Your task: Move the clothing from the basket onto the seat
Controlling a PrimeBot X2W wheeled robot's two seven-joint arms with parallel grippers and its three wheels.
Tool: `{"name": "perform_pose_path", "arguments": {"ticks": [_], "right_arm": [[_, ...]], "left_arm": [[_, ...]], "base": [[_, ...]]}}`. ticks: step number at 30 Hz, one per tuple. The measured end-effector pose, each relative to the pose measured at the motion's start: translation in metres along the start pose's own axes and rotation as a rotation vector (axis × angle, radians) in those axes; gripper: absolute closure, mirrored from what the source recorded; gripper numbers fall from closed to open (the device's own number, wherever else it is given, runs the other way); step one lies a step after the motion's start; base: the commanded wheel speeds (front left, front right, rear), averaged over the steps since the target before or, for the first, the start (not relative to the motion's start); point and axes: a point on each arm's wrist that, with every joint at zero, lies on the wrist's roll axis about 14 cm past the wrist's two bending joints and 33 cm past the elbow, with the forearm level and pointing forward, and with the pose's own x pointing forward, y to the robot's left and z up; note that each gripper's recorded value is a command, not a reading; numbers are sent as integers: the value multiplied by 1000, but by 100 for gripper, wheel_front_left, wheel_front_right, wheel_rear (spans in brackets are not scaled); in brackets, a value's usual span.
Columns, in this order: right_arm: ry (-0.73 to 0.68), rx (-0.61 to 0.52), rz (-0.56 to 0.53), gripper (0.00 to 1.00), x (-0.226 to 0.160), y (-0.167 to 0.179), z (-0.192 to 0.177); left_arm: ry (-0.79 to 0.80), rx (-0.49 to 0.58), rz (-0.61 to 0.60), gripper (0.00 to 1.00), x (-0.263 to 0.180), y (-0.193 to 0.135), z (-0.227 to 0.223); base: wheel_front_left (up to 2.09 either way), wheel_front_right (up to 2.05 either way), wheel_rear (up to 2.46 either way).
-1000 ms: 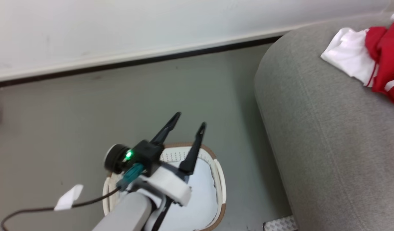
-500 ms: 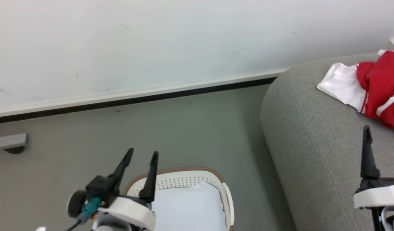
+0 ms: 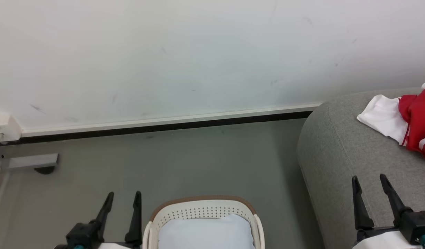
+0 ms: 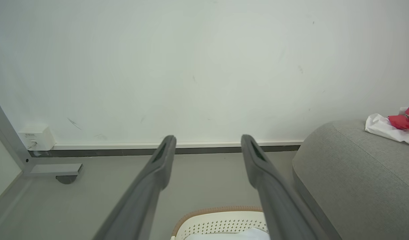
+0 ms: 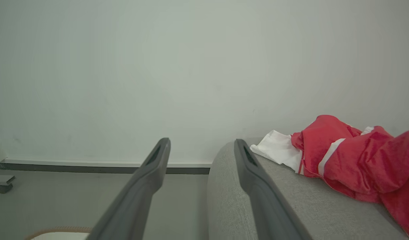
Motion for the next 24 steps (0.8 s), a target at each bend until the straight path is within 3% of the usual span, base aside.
{"name": "perform_pose_path", "arguments": {"ticks": [16, 17, 24], "right_arm": [[63, 62, 37, 0, -12, 17, -20], [67, 63, 36, 100, -12, 17, -21], [161, 92, 18, 100, -29, 17, -50]], "left_arm": [[-4, 3, 25, 0, -11, 9, -2], [-1, 2, 22, 100, -11, 8, -3], [86, -20, 33, 100, -22, 7, -29]], "base": [[0, 0, 0], [0, 0, 0], [0, 0, 0]]}}
